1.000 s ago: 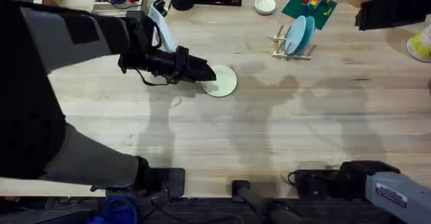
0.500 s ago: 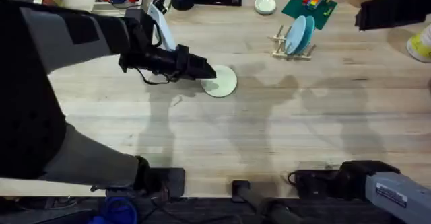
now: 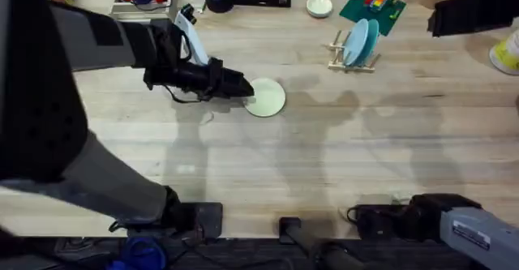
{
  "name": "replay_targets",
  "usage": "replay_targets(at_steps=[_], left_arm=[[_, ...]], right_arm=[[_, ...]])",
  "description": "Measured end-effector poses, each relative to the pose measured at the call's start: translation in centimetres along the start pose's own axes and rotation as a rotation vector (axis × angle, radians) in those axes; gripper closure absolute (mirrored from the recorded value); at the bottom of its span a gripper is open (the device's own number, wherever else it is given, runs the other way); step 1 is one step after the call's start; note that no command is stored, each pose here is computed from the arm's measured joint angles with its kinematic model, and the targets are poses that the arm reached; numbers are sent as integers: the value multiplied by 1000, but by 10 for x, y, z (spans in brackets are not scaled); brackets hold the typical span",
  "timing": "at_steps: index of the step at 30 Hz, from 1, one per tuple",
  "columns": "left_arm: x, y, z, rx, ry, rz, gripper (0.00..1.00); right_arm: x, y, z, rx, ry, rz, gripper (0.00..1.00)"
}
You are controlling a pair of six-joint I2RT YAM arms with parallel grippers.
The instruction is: Pick up the plates from the table one by one and place each into a slot on the dish rack.
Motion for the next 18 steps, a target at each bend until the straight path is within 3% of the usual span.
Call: replay_targets(at_steps=[7, 18], left_arm=[[0, 28, -15, 39, 37, 64, 958], [0, 29, -16, 36, 42, 83, 958]], right_arm=[[0, 0, 0, 0, -1, 0, 9], [0, 0, 0, 0, 0, 0, 7]])
Point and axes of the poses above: each hand's point on the last joint's axis, 136 mm out from that joint toward the fingers, its own z axis back along the fingers, its own y axis along the line the jaws close on, x = y × z, the point moved 4 cm from there along z, back along the fingers, and after that the axes turned 8 degrees about z, right-handed, at the moved point
